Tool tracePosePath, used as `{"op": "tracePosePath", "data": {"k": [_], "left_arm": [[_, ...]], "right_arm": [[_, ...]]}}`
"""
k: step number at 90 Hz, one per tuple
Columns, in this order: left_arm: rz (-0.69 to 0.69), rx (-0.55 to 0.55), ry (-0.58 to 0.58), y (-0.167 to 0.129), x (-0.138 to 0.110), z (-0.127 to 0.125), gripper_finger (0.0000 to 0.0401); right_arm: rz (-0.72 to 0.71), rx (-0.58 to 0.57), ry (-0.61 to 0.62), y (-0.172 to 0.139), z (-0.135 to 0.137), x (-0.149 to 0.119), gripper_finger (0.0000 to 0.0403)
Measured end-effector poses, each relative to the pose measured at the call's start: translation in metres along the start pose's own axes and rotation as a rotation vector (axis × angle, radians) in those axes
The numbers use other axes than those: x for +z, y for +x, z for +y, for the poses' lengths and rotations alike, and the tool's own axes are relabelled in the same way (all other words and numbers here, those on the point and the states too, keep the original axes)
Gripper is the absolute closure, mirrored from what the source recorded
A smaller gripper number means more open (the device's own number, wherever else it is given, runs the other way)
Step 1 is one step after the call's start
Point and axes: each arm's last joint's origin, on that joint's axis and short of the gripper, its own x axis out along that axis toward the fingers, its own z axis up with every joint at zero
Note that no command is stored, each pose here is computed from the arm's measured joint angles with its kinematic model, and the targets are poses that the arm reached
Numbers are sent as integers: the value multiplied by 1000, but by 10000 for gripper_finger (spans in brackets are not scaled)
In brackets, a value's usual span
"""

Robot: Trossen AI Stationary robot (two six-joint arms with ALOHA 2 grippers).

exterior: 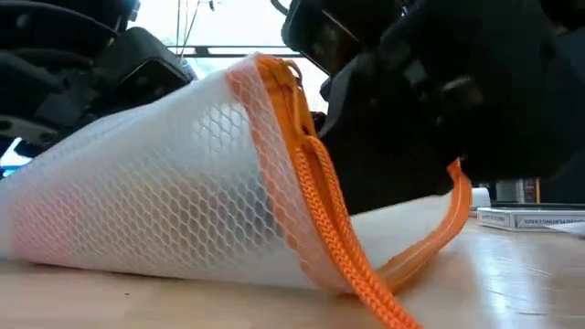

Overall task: Unpack backpack
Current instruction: Remove the yellow scented candle from the zip bag

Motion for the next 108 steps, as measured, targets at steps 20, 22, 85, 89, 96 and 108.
{"op": "tracePosePath", "data": {"k": [20, 22, 85, 89, 96, 108], "left_arm": [[4, 19, 37, 0, 9, 4, 401], [3, 22, 38, -2, 11, 4, 401], [157, -83, -94, -64, 19, -52, 401], [153, -93, -95, -59, 15, -55, 401], [155, -92, -94, -46, 6, -57, 401], [131, -87, -104, -28, -3, -54, 401]], "right_arm": [[-32, 46, -3, 0, 2, 4, 128], [-32, 46, -3, 0, 2, 4, 128], [-32, 41, 74, 0, -1, 4, 117], [-31, 40, 82, 0, -1, 4, 117], [-32, 41, 93, 0, -1, 4, 115], [-29, 47, 126, 0, 2, 4, 107]]}}
